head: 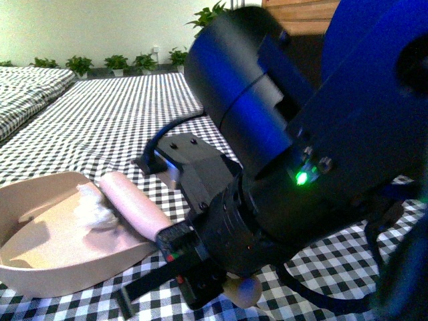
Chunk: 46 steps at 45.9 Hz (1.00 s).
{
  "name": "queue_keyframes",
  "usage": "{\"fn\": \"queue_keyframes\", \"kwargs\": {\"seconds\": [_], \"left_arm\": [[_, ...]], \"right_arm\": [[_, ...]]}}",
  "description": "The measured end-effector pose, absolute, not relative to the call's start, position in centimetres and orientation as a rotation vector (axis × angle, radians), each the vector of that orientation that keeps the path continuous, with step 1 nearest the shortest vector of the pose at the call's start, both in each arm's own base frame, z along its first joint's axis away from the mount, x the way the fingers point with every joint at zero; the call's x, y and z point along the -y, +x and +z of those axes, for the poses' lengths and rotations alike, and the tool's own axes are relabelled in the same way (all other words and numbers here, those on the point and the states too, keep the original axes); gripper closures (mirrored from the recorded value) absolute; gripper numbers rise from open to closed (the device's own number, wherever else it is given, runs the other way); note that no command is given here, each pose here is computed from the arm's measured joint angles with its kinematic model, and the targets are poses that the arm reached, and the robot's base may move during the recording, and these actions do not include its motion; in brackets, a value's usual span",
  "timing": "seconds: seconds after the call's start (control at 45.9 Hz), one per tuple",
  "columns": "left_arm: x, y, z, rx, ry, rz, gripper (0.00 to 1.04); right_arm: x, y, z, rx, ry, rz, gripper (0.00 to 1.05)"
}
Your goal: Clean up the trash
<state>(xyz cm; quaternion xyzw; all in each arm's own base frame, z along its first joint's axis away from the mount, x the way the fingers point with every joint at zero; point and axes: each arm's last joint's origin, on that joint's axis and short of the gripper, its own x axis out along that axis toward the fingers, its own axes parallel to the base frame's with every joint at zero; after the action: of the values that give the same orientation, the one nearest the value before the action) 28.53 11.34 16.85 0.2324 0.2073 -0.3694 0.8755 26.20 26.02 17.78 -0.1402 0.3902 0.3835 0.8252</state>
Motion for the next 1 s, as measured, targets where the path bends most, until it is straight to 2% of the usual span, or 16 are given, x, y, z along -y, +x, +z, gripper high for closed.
{"fn": "queue_keyframes", "kwargs": {"seconds": [0.174,0.283,0.48,0.654,0.85,1.003], "left_arm": [[-11.3,28.5,16.8,-0.433,0.485,-0.771,0.76],[-11.3,28.5,16.8,-0.433,0.485,-0.771,0.76],[-11.3,28.5,16.8,-0.433,0.485,-0.771,0.76],[-11.3,28.5,16.8,-0.433,0.486,-0.771,0.76],[-11.3,28.5,16.8,-0.433,0.486,-0.771,0.76],[-11.7,29.4,17.0,-0.329,0.518,-0.548,0.76]], "right_arm": [[-25.5,25.4,20.2,-0.816,-0.196,0.937,0.85],[-24.6,26.0,20.3,-0.805,-0.171,0.886,0.85],[-22.0,28.1,19.7,-0.749,-0.18,0.701,0.85],[-17.0,31.2,19.2,-0.626,-0.144,0.462,0.85],[-10.2,32.8,21.3,-0.55,-0.107,0.352,0.85],[-4.9,31.8,25.4,-0.455,-0.054,0.329,0.85]]}}
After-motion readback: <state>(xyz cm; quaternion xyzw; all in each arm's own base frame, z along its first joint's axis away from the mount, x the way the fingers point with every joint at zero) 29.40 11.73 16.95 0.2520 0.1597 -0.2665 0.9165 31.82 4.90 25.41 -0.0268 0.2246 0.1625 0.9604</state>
